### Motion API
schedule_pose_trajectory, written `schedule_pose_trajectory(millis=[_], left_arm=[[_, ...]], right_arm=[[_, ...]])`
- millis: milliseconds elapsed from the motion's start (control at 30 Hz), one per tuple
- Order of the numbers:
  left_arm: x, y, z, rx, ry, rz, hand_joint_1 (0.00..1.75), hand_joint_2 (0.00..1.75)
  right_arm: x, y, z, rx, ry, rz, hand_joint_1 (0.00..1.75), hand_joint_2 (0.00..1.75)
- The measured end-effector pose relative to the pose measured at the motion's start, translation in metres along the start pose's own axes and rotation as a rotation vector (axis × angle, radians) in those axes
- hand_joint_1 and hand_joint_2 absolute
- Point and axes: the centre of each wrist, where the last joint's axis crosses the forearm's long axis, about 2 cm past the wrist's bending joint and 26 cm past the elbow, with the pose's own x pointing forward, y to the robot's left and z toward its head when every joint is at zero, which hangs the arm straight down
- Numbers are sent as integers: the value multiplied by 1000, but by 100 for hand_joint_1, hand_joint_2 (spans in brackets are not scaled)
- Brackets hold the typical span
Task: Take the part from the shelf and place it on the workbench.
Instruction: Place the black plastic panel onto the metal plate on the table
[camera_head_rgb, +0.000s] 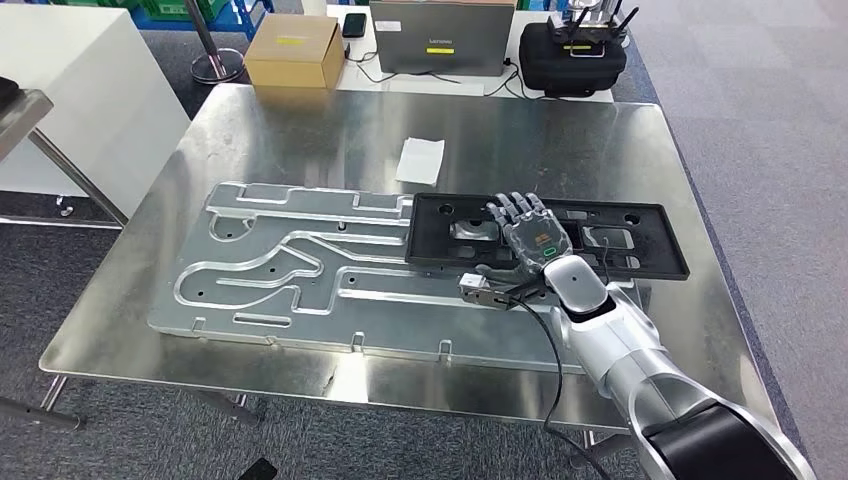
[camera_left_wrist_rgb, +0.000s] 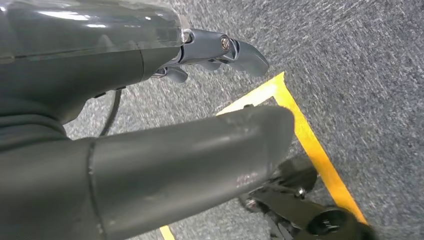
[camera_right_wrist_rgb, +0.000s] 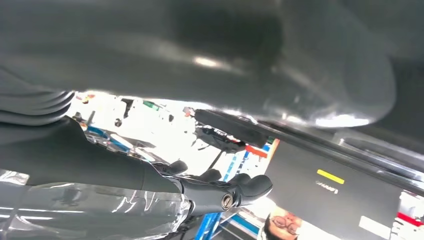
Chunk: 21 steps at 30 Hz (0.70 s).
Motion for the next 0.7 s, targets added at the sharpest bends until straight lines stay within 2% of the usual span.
schedule_pose_trajectory(millis=[700], left_arm=[[1, 2, 0, -30, -8, 32, 0, 0]], right_arm=[[-3, 4, 4, -2, 6, -3, 0, 0]])
